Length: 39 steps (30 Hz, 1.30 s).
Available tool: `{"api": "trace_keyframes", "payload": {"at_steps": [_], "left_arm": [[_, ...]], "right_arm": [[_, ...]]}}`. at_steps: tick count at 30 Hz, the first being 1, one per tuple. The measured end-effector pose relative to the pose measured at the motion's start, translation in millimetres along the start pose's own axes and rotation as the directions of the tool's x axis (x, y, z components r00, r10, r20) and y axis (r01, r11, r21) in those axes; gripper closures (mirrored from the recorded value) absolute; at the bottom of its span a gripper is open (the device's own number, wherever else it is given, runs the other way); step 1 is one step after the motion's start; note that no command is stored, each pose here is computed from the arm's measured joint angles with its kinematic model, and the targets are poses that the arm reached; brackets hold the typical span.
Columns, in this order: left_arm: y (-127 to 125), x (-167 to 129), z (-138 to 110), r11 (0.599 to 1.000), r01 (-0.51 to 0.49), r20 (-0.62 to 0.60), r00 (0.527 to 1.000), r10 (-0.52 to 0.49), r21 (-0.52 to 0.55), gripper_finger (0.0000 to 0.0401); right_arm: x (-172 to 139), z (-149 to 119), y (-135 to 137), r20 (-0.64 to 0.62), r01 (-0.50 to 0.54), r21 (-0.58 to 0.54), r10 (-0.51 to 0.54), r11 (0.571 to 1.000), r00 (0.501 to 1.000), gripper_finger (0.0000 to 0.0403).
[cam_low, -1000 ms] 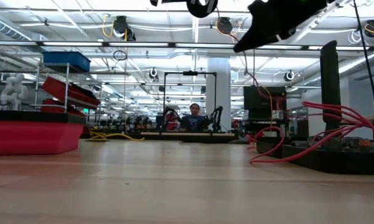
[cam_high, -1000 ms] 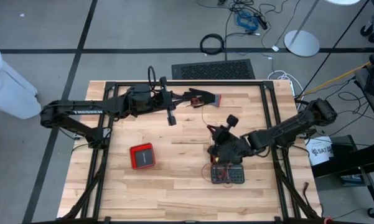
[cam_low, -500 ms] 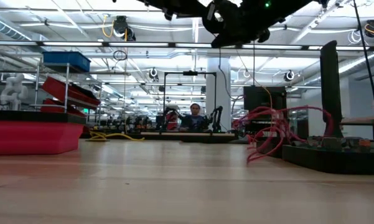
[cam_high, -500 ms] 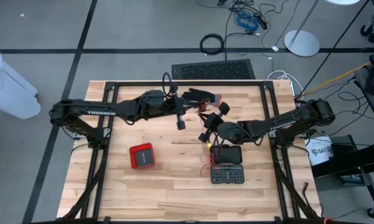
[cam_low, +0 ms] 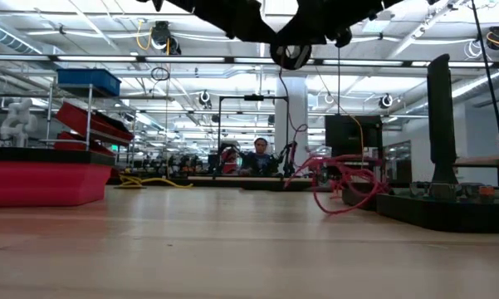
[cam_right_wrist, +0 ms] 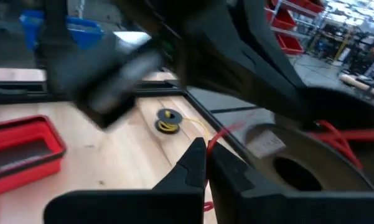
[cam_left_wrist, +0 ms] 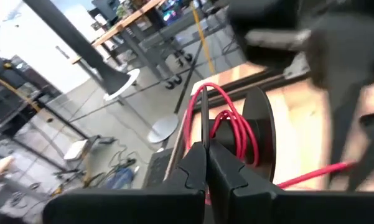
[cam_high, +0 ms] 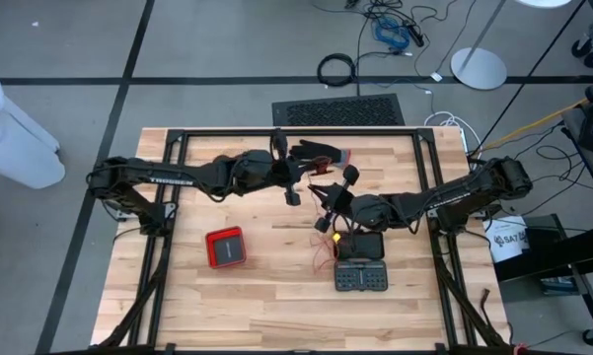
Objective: Coil cords
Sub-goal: Coil the red wire onto the spool
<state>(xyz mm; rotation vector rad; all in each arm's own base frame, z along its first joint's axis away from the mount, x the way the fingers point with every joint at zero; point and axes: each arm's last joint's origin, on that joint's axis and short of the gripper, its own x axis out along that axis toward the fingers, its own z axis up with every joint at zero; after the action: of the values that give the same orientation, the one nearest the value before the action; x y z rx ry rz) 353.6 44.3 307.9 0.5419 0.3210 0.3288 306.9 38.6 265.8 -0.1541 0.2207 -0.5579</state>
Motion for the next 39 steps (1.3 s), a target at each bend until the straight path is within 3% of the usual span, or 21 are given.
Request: {"api": "trace_keyframes", "payload": {"at_steps": [11, 23, 30, 33, 39], "left_arm": [[-11.2, -4.3, 5.8, 0.995, -0.015, -0.013, 1.000, 0.016, 0.100, 0.0401], [-19.7, -11.4, 15.3, 0.997, 0.035, 0.043, 0.998, -0.038, 0.063, 0.0401], [-22.0, -24.2, 22.5, 0.994, 0.107, 0.066, 0.992, -0.107, 0.014, 0.0401], [-24.0, -27.1, 18.7, 0.991, 0.133, 0.014, 0.991, -0.133, 0.017, 0.0401], [-26.2, -28.3, 5.6, 0.994, 0.084, -0.156, 0.985, -0.073, 0.065, 0.0401]], "right_arm": [[-5.1, -4.1, -1.2, -0.052, 0.035, -0.031, -0.037, 0.999, 0.998, 0.0403], [1.9, -23.3, -15.4, -0.199, 0.132, -0.080, -0.146, 0.988, 0.969, 0.0403], [-1.6, -24.4, -20.7, -0.203, 0.227, -0.150, -0.255, 0.962, 0.945, 0.0403], [-5.8, -18.9, -25.4, -0.184, 0.258, -0.170, -0.288, 0.951, 0.940, 0.0403], [-24.3, -3.5, -28.1, -0.129, 0.275, -0.165, -0.297, 0.947, 0.946, 0.0403]]}}
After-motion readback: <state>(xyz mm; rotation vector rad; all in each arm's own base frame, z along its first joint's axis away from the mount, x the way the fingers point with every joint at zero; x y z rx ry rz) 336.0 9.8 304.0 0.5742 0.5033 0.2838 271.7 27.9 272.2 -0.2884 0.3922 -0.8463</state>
